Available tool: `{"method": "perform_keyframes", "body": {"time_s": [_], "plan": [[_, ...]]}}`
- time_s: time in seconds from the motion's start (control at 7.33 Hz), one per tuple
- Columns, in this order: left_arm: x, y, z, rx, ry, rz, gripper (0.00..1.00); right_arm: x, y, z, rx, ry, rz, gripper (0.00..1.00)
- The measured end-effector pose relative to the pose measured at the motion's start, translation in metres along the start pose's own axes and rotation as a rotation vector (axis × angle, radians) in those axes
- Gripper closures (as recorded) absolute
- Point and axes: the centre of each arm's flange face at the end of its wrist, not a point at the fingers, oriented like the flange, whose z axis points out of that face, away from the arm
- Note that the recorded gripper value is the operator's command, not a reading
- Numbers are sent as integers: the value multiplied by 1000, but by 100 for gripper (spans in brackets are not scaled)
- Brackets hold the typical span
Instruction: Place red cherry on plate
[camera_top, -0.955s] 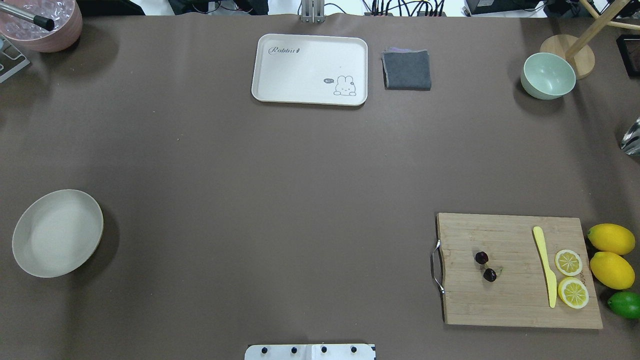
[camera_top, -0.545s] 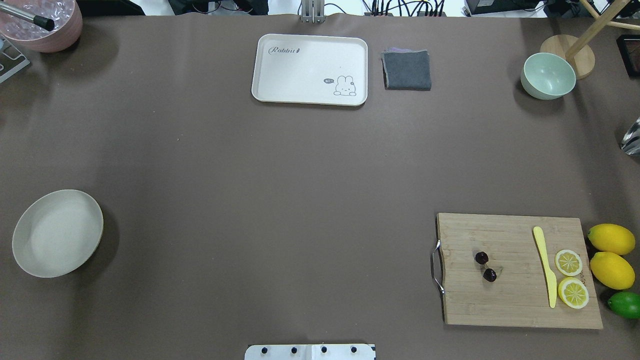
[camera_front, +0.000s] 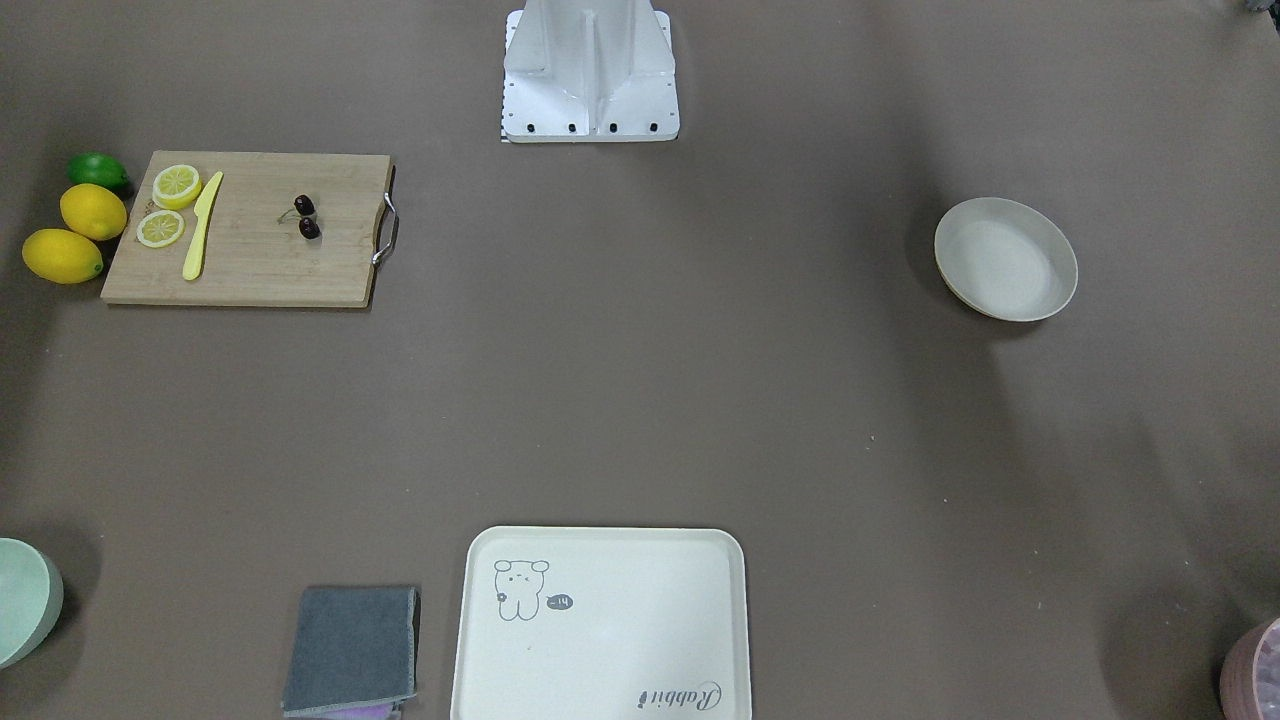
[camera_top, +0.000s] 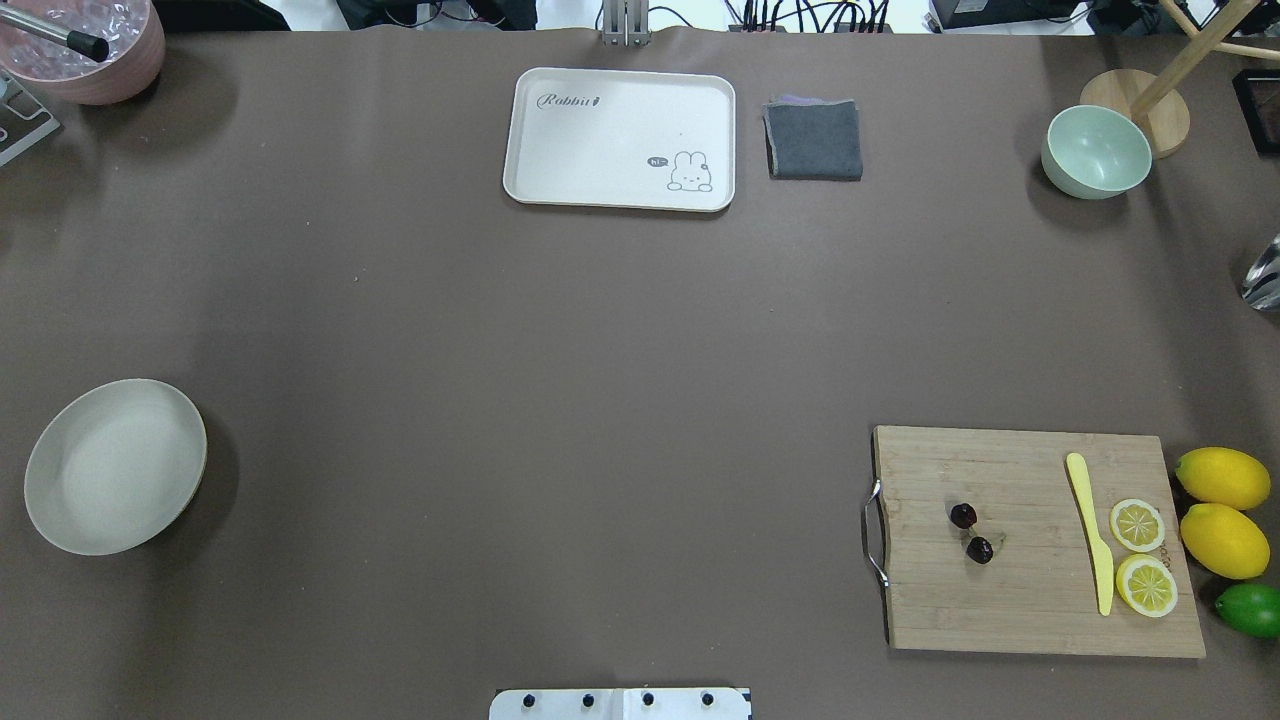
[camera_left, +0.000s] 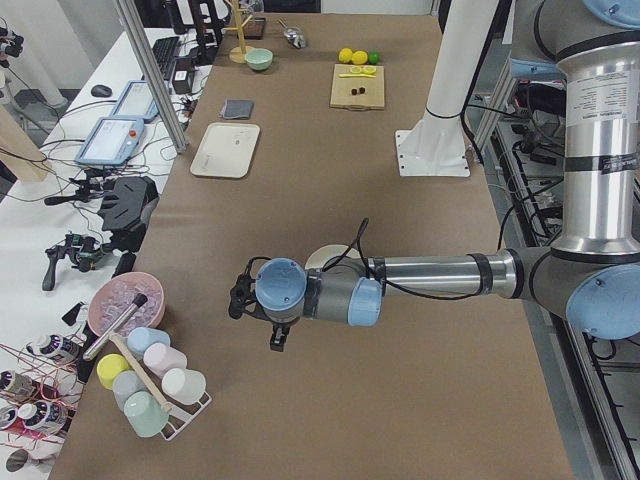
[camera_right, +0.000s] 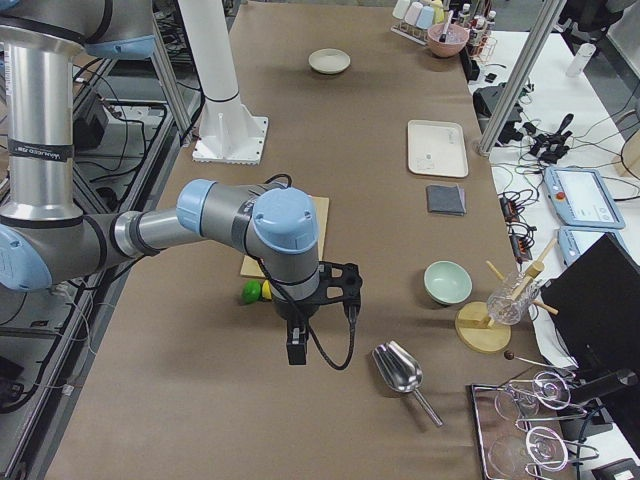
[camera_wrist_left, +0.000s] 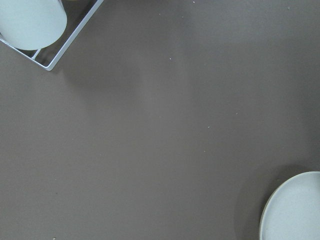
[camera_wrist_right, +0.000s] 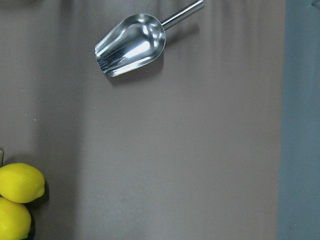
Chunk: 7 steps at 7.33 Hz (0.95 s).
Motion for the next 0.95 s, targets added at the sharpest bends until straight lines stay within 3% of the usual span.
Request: {"method": "perform_keyframes", "body": {"time_s": [0.41, 0.95], "plan": [[43, -10, 42, -65, 174, 93, 1, 15, 30, 7, -17, -18, 62, 0], [66, -8, 75, -125, 221, 140, 1, 28, 53, 8, -4, -29, 108, 0]]}}
